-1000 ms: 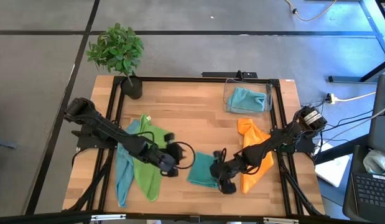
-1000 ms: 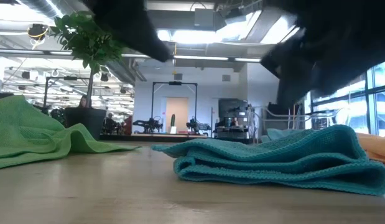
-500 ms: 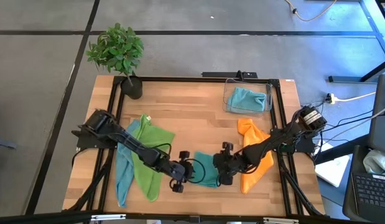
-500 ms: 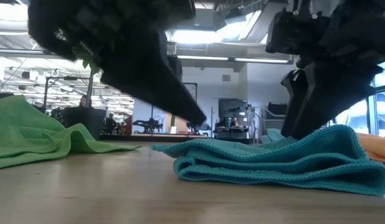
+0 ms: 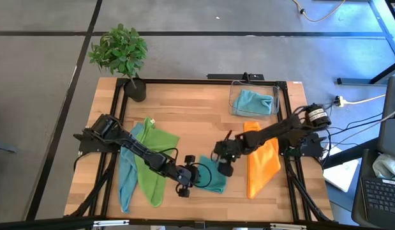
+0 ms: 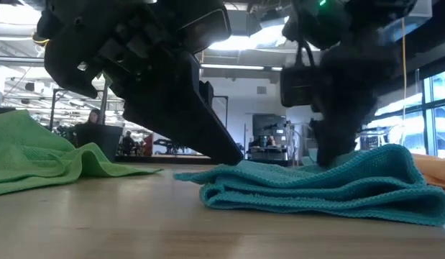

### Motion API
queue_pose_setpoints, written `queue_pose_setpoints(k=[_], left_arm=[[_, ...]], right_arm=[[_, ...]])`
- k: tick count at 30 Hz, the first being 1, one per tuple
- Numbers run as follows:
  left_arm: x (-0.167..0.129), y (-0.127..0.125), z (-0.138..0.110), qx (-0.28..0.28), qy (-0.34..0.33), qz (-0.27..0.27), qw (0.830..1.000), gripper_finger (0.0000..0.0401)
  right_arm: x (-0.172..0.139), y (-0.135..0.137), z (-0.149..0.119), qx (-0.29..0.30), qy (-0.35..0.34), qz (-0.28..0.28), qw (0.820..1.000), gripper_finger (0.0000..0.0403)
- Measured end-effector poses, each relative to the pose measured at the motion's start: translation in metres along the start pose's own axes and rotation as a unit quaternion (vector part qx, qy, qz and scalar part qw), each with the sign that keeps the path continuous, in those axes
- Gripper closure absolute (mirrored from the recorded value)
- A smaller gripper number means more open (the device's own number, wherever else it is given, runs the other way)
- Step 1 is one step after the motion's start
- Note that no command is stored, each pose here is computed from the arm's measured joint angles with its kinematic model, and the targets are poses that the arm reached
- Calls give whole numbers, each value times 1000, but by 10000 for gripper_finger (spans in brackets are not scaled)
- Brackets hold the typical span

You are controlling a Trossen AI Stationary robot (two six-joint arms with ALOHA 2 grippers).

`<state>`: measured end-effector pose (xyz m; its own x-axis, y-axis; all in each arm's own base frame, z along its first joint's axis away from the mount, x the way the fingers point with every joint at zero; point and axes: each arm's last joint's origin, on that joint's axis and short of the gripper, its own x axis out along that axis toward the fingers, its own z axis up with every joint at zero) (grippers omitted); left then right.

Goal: Fold microfiber towels
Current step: Put the folded blue Fold the blue microfiber towel into the transparent bin

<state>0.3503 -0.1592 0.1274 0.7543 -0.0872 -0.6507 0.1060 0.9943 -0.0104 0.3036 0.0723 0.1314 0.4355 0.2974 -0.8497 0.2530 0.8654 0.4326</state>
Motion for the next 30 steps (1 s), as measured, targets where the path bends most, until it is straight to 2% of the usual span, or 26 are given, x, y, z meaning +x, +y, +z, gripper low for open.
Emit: queue_pose_setpoints(k=[4,12,15,20,24,27,30], left_arm=[[0,0,-1,2,3,13,1000,292],[-1,0,-2,2,-2,38,999,292],[-1,0,-2,-6,-1,39,999,292],[-1,-1,-2,-7,-1,38,999,292],[-1,-1,-2,-7,-1,38,999,292],[-1,-1,-2,-7,-1,38,999,292],[-1,-1,-2,-7,0,38,999,292]], right_arm=[[2,-7,2,32,11,60,998,93],[10,0,-3,31,44,104,993,93],[17,4,-5,22,37,108,993,93],[27,4,-4,23,7,86,996,93],[41,4,1,10,-26,102,994,95],[50,3,4,11,-52,116,992,110],[57,4,3,5,-64,115,991,142]])
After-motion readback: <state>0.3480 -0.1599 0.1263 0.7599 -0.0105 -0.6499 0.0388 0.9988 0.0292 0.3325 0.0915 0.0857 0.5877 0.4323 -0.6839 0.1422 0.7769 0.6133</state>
